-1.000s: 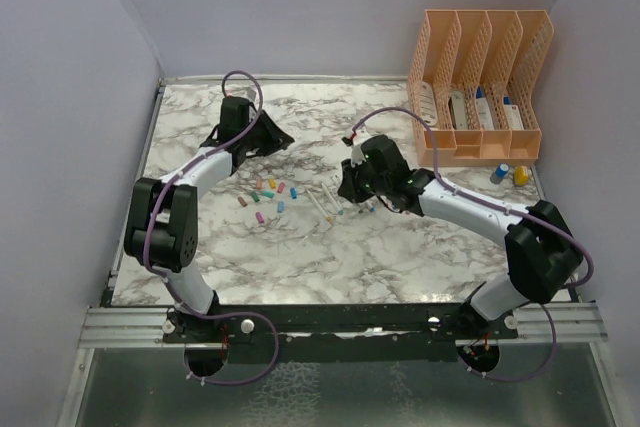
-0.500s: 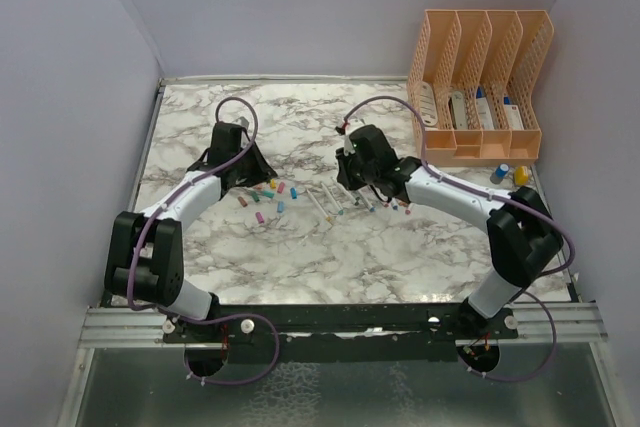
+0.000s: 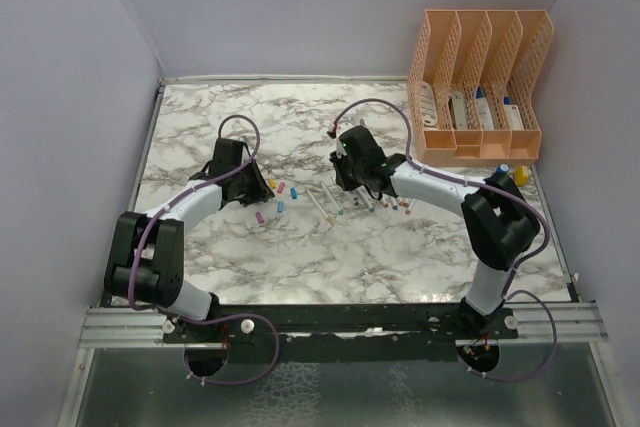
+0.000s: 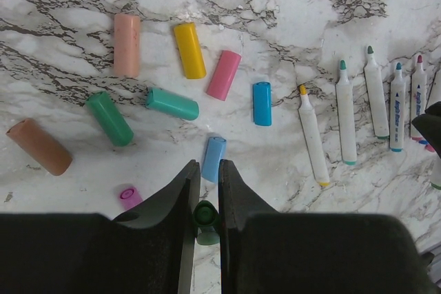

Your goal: Open the pen caps

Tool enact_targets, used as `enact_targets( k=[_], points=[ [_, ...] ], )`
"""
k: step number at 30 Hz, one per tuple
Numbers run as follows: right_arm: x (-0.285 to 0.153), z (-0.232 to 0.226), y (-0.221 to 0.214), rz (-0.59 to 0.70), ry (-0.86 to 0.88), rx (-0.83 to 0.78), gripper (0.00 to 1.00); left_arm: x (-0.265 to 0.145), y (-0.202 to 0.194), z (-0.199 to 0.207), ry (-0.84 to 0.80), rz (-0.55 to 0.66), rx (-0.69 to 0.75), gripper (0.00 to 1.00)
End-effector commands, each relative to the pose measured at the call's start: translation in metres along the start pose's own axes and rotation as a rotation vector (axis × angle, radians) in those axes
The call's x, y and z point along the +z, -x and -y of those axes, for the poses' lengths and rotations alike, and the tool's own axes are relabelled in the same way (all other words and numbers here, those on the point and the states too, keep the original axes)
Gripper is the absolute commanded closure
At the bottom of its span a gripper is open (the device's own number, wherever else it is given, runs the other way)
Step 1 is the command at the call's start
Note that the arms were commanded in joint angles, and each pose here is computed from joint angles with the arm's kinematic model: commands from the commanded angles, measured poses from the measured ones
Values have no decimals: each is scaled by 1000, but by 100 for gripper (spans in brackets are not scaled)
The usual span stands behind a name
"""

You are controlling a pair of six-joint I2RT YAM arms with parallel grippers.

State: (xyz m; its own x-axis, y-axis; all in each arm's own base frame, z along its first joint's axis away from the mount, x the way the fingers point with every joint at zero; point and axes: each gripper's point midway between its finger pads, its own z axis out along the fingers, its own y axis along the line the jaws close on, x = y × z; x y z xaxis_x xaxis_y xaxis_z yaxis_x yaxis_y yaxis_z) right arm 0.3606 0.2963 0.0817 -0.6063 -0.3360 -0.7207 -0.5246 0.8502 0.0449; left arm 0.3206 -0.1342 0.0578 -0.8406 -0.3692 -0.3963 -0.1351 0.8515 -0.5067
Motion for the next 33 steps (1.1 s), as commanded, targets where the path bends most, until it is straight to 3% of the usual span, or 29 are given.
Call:
enact_targets(
  k=[1, 18, 22, 33],
  points=[
    [7, 3, 6, 6, -9, -31, 99, -3, -2, -6, 16, 9, 21, 88],
    [25, -6, -12, -67, 44, -51, 99, -8, 0, -7, 31, 16, 22, 61],
    [27, -8, -17, -83, 59, -58, 98, -18, 13, -1, 24, 64, 22, 61],
    [27, -8, -19, -88, 53, -41, 84, -30, 29, 6, 5, 118, 18, 61]
  ],
)
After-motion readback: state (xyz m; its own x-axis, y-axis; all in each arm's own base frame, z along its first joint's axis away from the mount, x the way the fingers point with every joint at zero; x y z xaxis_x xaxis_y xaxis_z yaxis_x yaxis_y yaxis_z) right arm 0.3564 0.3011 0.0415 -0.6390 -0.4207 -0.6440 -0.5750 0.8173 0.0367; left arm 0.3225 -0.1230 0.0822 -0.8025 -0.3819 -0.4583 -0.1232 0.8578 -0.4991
